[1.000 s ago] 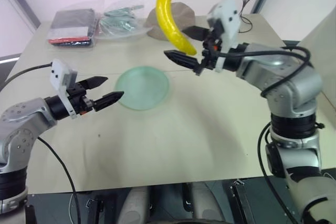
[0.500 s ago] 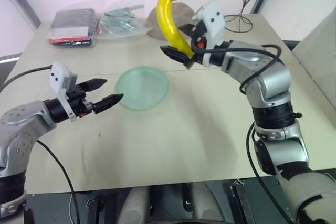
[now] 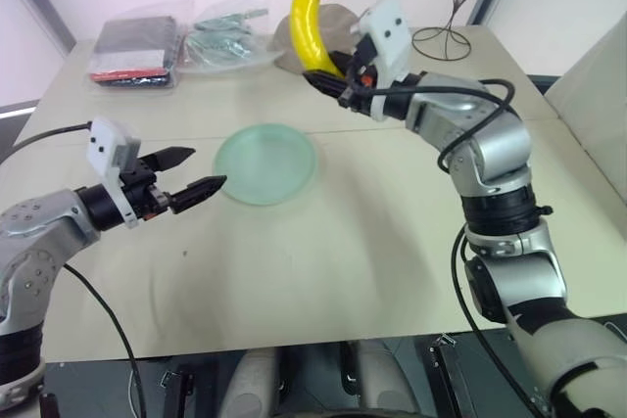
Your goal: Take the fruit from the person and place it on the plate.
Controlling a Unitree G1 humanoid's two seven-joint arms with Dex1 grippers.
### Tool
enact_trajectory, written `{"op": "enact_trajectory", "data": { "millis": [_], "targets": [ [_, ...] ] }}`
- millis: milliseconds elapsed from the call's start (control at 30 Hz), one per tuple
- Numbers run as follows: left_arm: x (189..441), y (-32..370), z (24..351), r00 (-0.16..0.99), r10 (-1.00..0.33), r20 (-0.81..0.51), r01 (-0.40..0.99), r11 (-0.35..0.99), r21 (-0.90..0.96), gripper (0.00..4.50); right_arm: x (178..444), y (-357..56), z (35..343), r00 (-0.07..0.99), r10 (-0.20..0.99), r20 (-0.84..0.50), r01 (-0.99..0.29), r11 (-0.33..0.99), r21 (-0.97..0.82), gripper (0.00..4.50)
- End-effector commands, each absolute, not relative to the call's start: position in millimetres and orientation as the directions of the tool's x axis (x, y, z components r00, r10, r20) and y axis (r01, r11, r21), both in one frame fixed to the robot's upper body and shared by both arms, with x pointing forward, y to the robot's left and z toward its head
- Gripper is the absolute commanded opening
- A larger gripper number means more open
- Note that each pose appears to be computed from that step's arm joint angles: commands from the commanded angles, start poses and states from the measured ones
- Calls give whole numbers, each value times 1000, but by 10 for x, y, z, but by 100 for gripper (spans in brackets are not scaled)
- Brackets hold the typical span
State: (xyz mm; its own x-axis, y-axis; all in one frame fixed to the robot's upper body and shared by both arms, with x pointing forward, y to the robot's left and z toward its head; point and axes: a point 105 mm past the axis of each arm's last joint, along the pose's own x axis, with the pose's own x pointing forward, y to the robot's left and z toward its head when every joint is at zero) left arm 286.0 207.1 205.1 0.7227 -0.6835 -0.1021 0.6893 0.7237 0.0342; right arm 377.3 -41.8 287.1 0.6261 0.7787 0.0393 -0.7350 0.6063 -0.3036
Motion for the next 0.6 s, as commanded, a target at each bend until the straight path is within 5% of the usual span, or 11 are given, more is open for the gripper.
{"op": "enact_trajectory", "data": {
  "millis": [33, 300, 600],
  "targets": [
    [2828, 2085, 2190, 731, -679, -71, 682, 725, 97, 450, 3716, -384, 3085, 606, 789, 103, -723, 600, -342, 119],
    [2831, 2141, 2208, 741, -668, -67, 671, 736, 88, 450, 3609, -229, 2858, 529, 849, 19, -812, 512, -280, 119],
    [2795, 2271, 2268, 777, -627, -57, 629, 771, 102, 450, 3571, 300, 2542, 421, 907, 1, -905, 419, 77, 119]
  ]
}}
